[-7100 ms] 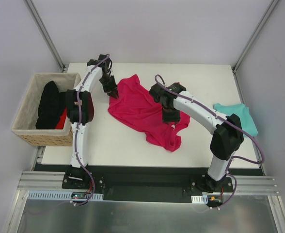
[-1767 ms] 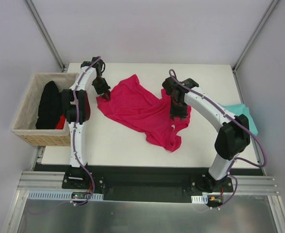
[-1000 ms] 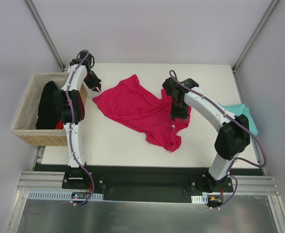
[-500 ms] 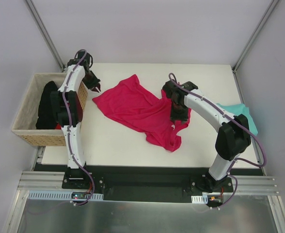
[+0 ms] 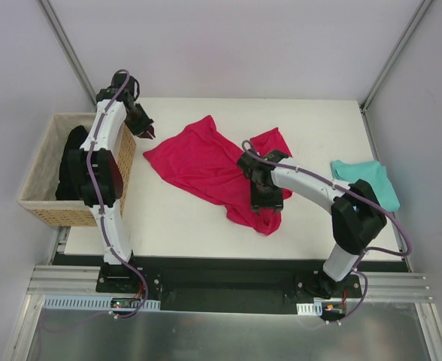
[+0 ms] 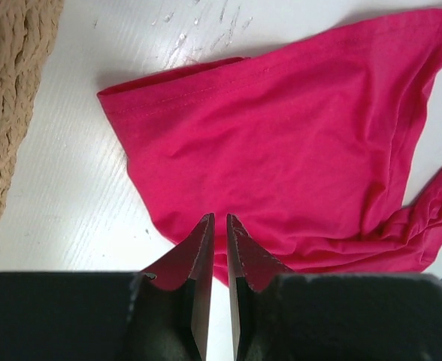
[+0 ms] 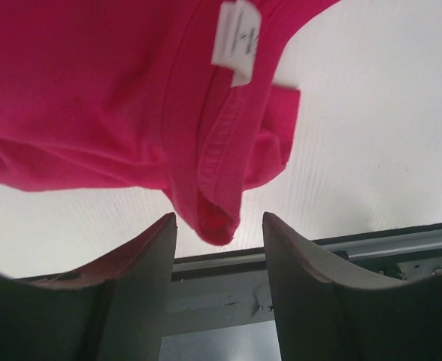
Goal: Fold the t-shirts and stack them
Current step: Flatten out the tshirt
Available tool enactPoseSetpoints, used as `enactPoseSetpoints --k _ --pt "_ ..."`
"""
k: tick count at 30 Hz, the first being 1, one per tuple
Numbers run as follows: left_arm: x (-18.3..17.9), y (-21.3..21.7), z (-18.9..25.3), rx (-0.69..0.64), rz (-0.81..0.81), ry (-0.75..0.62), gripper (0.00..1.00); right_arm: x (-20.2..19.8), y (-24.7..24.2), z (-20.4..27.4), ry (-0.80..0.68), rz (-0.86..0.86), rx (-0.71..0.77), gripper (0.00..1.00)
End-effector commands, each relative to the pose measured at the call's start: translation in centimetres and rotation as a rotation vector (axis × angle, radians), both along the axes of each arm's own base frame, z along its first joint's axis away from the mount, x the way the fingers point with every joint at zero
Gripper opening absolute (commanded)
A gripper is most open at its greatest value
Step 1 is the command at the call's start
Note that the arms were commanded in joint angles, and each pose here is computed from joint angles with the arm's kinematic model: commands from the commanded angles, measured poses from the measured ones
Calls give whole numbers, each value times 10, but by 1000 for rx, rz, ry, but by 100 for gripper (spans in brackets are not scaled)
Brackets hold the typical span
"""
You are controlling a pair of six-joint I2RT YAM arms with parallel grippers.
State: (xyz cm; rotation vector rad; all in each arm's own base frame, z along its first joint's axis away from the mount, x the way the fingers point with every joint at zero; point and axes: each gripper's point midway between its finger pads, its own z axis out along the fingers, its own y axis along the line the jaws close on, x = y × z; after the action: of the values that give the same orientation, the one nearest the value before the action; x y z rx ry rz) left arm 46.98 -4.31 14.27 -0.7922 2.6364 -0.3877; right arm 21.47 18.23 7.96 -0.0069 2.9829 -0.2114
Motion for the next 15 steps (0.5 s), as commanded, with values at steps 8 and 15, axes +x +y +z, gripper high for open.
enactPoseSetpoints --k 8,15 --pt "-36 -7 23 15 -75 -17 11 -49 11 -4 -63 -39 29 50" --pt "-51 -2 28 55 -99 -17 11 -54 18 -12 -73 -67 19 44"
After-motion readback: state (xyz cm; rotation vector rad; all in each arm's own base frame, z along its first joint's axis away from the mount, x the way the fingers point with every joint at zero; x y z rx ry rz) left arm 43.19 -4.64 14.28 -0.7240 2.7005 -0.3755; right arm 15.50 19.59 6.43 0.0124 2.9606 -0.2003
